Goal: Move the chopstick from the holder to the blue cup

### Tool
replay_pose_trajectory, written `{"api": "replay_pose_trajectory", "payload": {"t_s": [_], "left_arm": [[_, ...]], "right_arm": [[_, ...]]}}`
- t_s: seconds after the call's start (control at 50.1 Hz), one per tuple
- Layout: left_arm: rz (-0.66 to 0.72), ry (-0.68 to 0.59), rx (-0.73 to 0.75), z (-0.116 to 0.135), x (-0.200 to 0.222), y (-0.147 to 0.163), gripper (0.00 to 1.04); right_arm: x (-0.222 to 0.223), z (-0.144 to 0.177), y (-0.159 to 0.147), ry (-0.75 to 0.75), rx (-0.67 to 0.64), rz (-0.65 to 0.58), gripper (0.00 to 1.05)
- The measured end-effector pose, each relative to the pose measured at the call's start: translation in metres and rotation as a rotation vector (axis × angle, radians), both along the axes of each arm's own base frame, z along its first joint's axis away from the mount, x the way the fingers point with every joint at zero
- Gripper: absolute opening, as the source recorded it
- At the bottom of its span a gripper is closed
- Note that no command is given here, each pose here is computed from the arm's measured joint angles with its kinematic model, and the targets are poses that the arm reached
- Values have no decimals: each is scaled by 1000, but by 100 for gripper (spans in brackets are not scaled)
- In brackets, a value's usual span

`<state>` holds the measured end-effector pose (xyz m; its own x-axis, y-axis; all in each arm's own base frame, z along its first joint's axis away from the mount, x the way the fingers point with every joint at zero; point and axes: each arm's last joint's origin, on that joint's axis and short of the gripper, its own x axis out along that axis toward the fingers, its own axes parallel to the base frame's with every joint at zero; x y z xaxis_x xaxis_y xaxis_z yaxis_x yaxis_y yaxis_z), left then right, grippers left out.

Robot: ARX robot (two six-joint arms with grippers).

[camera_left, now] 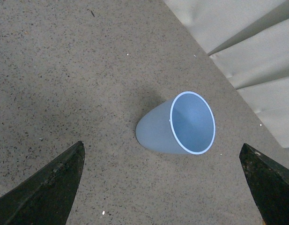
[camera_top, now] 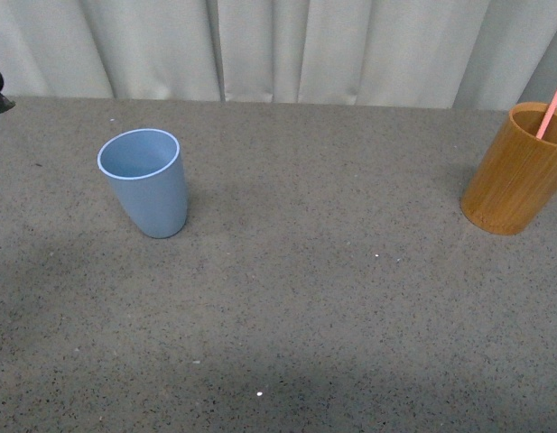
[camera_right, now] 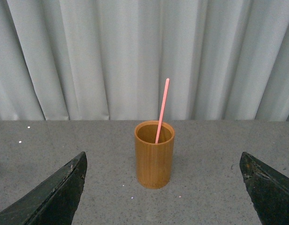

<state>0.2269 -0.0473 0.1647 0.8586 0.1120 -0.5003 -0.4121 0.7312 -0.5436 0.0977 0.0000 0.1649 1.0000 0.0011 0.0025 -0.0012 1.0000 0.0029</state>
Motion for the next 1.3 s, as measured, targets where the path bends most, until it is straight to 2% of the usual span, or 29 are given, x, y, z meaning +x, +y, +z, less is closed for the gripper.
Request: {"api": "replay_pose_trajectory", "payload": {"t_s": [0.36, 0.659, 0.879, 1.299], "left_arm": [[-16, 87, 44, -13, 36, -10, 98], [-100, 137, 92, -27, 57, -26, 98], [-145, 190, 145, -39, 66, -32, 98], [-144, 237, 164, -50, 78, -36, 98]], "right_arm": [[0, 0, 0, 0, 0, 0, 95], [0, 0, 0, 0, 0, 0, 95], [0, 0, 0, 0, 0, 0, 95], [0, 0, 0, 0, 0, 0, 95]]}}
